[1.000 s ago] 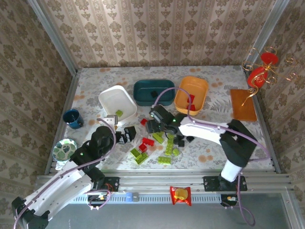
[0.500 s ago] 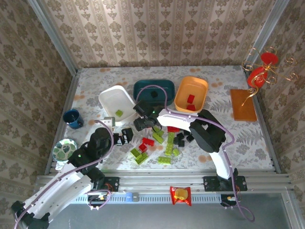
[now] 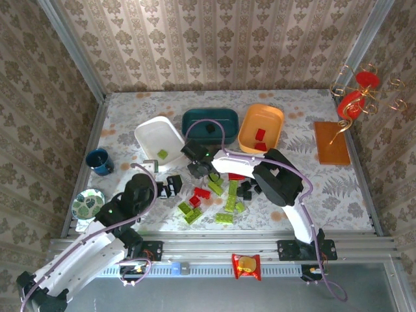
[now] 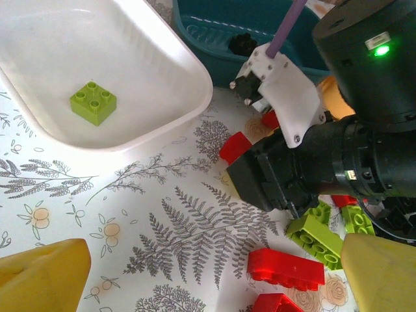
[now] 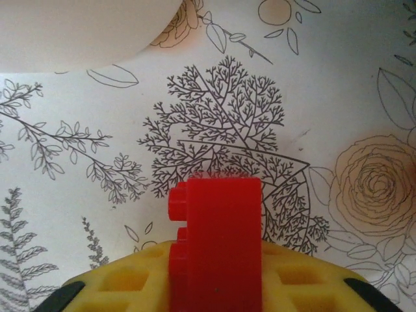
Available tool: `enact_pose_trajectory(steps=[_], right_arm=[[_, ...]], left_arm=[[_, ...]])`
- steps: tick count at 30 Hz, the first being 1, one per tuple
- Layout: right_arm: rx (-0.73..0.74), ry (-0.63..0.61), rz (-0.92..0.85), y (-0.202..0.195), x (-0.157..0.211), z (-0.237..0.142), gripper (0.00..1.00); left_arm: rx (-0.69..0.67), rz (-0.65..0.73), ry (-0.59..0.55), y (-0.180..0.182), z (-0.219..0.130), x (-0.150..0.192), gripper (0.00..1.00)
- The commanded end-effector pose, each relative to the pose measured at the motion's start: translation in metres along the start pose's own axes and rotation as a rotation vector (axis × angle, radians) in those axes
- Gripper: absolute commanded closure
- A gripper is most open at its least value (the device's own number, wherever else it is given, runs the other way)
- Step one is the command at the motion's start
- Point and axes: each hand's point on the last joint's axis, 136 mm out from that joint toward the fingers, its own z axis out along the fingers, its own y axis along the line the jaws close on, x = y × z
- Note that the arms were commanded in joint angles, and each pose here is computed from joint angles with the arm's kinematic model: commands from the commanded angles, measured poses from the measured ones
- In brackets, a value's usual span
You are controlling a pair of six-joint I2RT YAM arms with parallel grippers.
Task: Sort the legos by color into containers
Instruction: Pick up the lego from the center of the table, then place the lego in the container.
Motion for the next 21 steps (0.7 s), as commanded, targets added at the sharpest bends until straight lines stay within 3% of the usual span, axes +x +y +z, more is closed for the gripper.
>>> enact_pose_trajectory(steps=[1, 6, 11, 16, 21], right_arm=[[-0.023, -0.063, 0.033, -0.002, -0.005, -0.028, 0.75], [-0.070, -0.202, 0.121, -0.018, -0.015, -0.082, 0.79], [0.023, -0.305, 0.312, -0.094, -0.019, -0.118, 0.82], [0.171, -0.319, 0.540, -0.188, -0.015, -0.121, 0.83], [0.266, -0.257, 0.685, -0.244, -0.014, -0.102, 0.82]], left_arm=[[0.000, -0.024, 0.004, 0.002, 0.004, 0.002, 0.00], [0.005, -0.028, 0.015, 0.001, 0.008, 0.004, 0.00], [0.022, -0.030, 0.019, -0.001, 0.011, 0.005, 0.00], [0.025, -0.037, 0.031, -0.001, 0.013, 0.006, 0.00], [0.023, -0.039, 0.050, 0.000, 0.012, 0.009, 0.00]])
